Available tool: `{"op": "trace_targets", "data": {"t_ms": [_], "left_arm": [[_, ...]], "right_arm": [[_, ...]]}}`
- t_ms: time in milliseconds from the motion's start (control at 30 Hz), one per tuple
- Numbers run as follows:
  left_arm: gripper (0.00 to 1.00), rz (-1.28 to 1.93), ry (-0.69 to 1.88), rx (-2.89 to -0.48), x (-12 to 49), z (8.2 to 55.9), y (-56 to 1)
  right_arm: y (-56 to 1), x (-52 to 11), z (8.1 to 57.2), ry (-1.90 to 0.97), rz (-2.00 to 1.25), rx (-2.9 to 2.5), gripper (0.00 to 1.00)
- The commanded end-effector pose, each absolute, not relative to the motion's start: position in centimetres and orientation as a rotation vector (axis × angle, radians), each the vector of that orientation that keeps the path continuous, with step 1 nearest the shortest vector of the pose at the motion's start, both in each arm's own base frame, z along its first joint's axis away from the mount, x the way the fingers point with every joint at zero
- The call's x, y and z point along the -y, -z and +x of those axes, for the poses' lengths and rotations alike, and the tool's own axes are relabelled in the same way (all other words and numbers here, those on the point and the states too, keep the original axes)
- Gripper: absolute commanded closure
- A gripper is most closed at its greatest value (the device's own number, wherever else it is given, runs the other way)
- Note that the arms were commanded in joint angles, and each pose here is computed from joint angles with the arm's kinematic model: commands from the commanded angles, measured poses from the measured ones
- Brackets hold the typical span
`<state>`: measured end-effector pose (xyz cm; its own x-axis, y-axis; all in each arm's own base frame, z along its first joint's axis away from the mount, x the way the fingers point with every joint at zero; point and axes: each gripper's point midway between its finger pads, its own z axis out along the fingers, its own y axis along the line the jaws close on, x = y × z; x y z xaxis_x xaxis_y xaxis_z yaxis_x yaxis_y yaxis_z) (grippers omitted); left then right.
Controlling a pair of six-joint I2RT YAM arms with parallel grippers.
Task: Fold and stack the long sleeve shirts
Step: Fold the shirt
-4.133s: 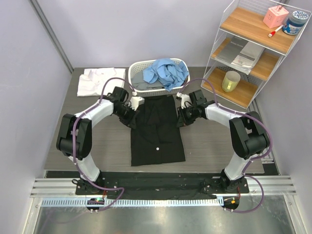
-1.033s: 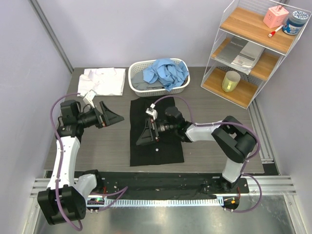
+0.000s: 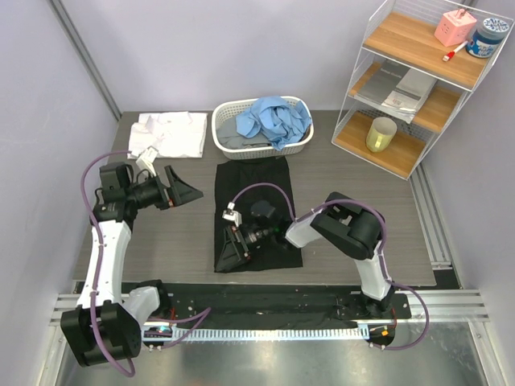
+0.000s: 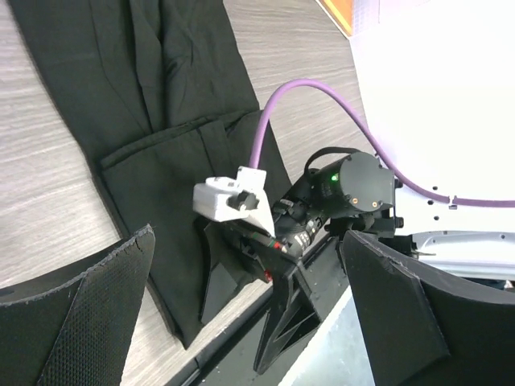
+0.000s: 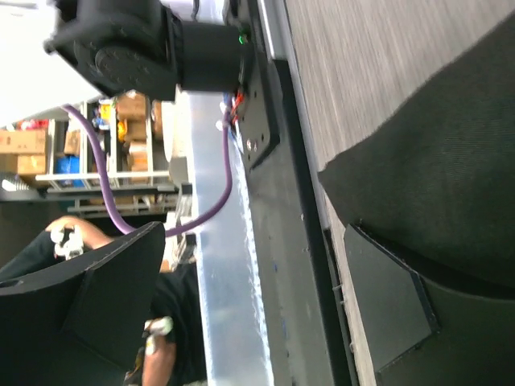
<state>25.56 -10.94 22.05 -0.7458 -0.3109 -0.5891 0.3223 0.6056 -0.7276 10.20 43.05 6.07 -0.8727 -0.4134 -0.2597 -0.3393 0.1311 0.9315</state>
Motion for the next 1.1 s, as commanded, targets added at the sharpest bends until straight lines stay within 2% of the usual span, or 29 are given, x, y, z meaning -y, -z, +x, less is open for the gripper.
{"op": "trace_targets", "data": {"t_ms": [0,100,200,233,300,333,367,400,433,500,700,833,933,1067], "left_arm": [[0.0,0.059,1.097,-2.081,10.5,26.3,-23.9],[0.0,0.072,1.09,-2.081,10.5,26.3,-24.0],[0.0,0.1,1.104,-2.069,10.7,26.2,-24.4],[0.0,0.104,1.105,-2.07,10.7,26.3,-24.3],[0.0,0.11,1.105,-2.077,10.7,26.3,-24.1],[0.0,0.113,1.104,-2.08,10.7,26.4,-23.8],[0.0,0.127,1.101,-2.075,10.7,26.5,-23.8],[0.0,0.135,1.1,-2.074,10.8,26.5,-23.7],[0.0,0.144,1.099,-2.076,10.8,26.6,-23.6],[0.0,0.156,1.089,-2.074,11.0,26.8,-23.4],[0.0,0.173,1.078,-2.078,11.1,27.5,-23.3],[0.0,0.166,1.076,-2.091,11.1,27.9,-22.8],[0.0,0.166,1.075,-2.088,11.1,28.2,-22.5],[0.0,0.17,1.09,-2.093,11.3,28.3,-22.0]], "right_arm": [[-6.2,-43.4,11.0,1.952,0.725,2.313,0.0],[-11.2,-43.5,11.7,2.062,0.788,2.27,0.0],[-14.4,-40.8,11.8,2.073,0.913,2.274,0.0],[-12.4,-38.9,11.1,1.934,0.955,2.304,0.0],[-11.7,-35.2,12.0,1.844,1.012,2.321,0.0],[-9.8,-31.7,10.2,1.637,0.899,2.32,0.0],[-9.3,-29.7,11.7,1.671,1.083,2.323,0.0],[-9.0,-28.2,11.2,1.655,1.145,2.282,0.0],[-9.0,-26.3,9.6,1.594,1.062,2.222,0.0],[-10.2,-26.1,11.0,1.705,0.961,2.206,0.0],[-8.8,-24.1,11.8,1.676,0.676,2.263,0.0],[-9.6,-23.8,11.4,1.697,0.671,2.316,0.0],[-8.3,-23.4,11.8,1.608,0.636,2.497,0.0],[-7.4,-23.6,12.1,1.6,0.623,2.463,0.0]]}}
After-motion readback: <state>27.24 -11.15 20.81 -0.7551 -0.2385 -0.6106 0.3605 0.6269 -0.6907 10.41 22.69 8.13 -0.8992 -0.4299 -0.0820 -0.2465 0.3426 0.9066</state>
